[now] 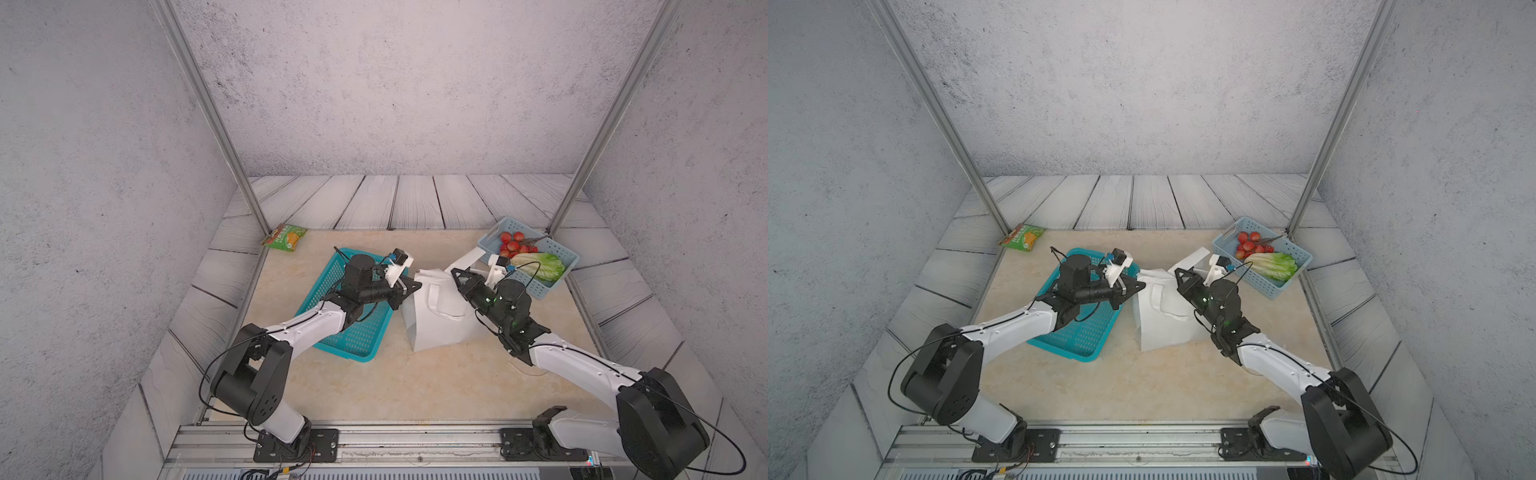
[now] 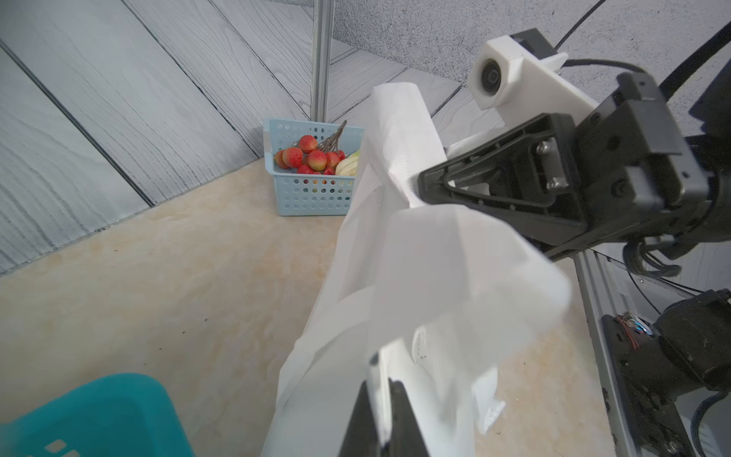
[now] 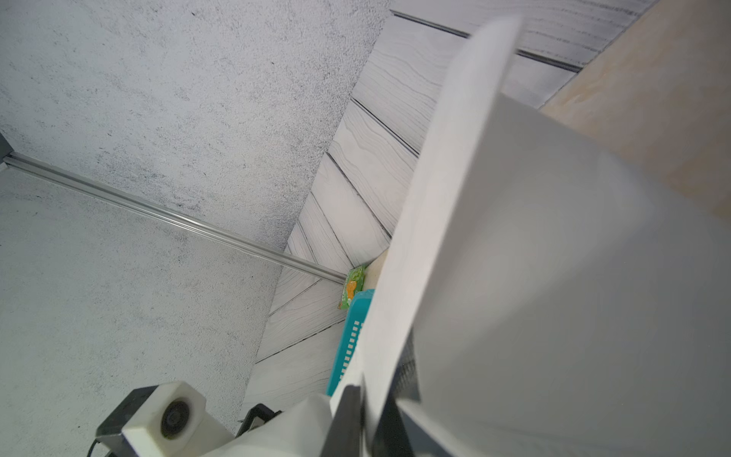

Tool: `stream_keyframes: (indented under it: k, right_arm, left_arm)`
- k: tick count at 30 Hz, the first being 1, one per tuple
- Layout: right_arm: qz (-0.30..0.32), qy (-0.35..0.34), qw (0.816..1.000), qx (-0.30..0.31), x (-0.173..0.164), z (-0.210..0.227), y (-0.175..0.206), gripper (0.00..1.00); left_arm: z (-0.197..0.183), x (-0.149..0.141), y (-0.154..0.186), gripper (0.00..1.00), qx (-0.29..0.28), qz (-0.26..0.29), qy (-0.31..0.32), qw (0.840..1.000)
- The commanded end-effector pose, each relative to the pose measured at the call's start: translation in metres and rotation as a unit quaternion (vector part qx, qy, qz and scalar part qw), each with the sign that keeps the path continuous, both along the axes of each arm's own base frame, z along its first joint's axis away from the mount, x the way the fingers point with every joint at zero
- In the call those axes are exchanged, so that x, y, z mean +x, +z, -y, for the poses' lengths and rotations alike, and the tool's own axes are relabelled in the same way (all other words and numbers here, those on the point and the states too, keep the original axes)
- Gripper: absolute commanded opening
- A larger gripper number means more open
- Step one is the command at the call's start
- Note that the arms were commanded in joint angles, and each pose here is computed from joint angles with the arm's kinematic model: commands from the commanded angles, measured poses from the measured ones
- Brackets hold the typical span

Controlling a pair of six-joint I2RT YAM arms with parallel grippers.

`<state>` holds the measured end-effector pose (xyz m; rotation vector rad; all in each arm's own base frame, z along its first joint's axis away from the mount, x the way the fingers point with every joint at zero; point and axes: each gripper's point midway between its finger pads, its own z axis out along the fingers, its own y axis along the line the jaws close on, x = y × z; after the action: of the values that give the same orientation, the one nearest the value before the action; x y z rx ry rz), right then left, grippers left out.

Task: Place the ice pack in the delivery bag
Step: Close the delivery bag at the center of the board.

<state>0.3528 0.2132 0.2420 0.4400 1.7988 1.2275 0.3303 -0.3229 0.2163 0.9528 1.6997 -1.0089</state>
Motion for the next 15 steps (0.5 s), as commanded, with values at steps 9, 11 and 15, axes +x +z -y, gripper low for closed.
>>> stream_keyframes:
  k: [9, 11, 15]
  right_arm:
    - [-0.003, 0.041, 0.992, -0.116, -0.040, 0.015, 0.013, 0.46]
    - [0.009, 0.053, 0.986, -0.155, -0.055, 0.025, 0.024, 0.60]
    - [0.088, 0.117, 0.954, -0.263, -0.098, 0.039, 0.048, 0.80]
  left_arm:
    - [0.004, -0.007, 0.015, 0.00, 0.006, 0.019, -0.030, 0.999]
    - [0.002, -0.009, 0.015, 0.00, 0.015, 0.027, -0.030, 0.999]
    - [0.000, -0.009, 0.015, 0.00, 0.032, 0.042, -0.034, 0.998]
